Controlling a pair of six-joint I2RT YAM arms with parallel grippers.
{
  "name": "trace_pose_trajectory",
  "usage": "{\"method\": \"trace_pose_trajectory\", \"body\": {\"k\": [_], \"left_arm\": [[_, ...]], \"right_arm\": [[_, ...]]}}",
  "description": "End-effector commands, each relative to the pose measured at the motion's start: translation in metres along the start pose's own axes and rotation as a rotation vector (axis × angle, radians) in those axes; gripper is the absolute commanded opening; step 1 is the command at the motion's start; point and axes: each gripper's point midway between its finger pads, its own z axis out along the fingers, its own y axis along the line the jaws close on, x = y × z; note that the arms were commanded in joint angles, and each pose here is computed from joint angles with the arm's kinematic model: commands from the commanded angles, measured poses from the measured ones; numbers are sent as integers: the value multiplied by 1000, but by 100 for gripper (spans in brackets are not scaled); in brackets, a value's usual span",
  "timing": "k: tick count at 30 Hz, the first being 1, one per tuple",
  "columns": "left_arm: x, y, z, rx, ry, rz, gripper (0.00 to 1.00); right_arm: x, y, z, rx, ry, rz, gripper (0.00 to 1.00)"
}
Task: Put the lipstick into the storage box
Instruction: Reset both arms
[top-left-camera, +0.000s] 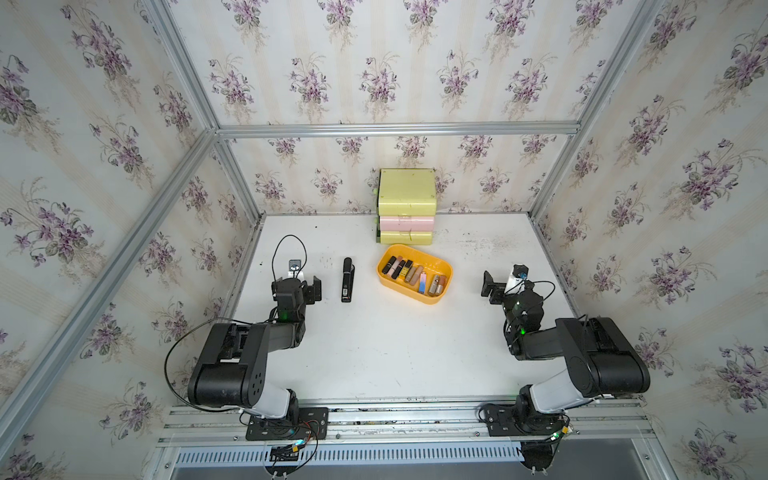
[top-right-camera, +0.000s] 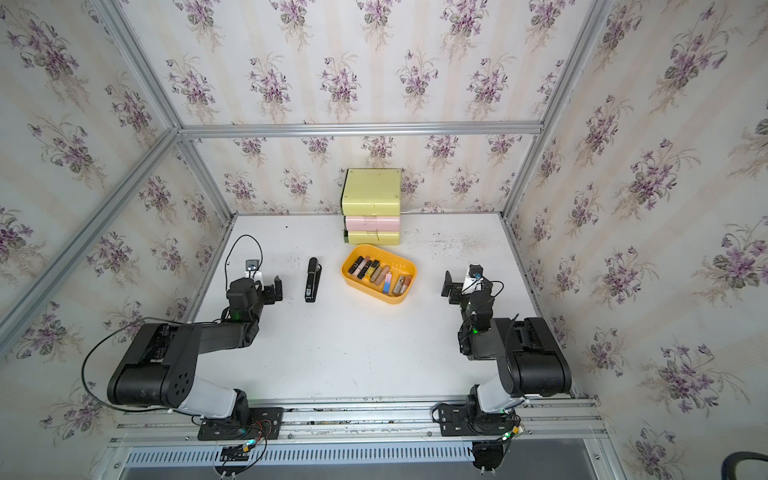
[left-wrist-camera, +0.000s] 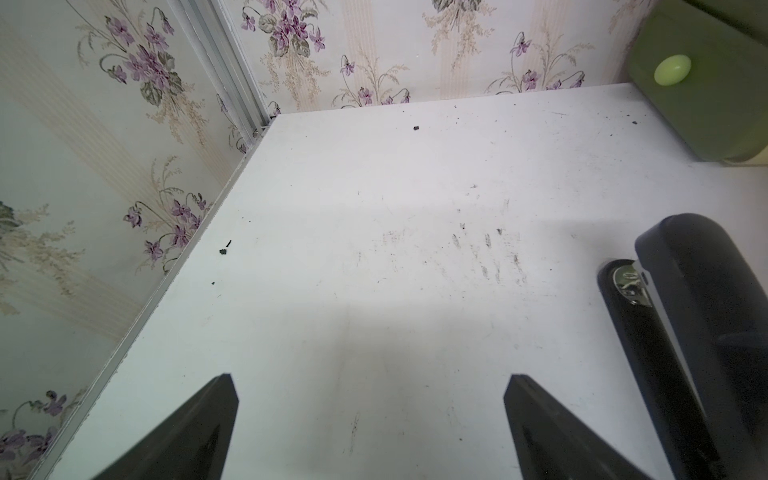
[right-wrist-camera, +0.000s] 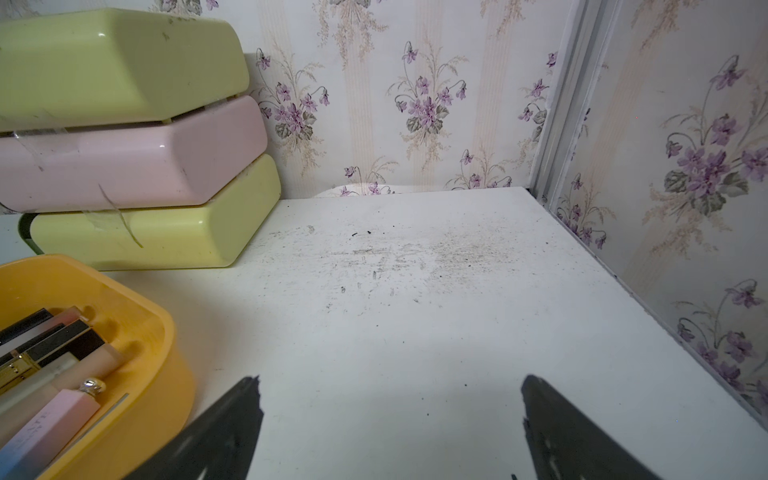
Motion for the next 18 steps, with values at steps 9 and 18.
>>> {"method": "trace_pose_trajectory", "body": {"k": [9,18], "left_arm": [[-5,-1,0,5,-19,-11,100],[-5,-1,0,5,-19,-13,100]], "right_arm": [[-3,4,0,-21,-10,0,100],[-2,3,1,-20,-5,0,100]]}}
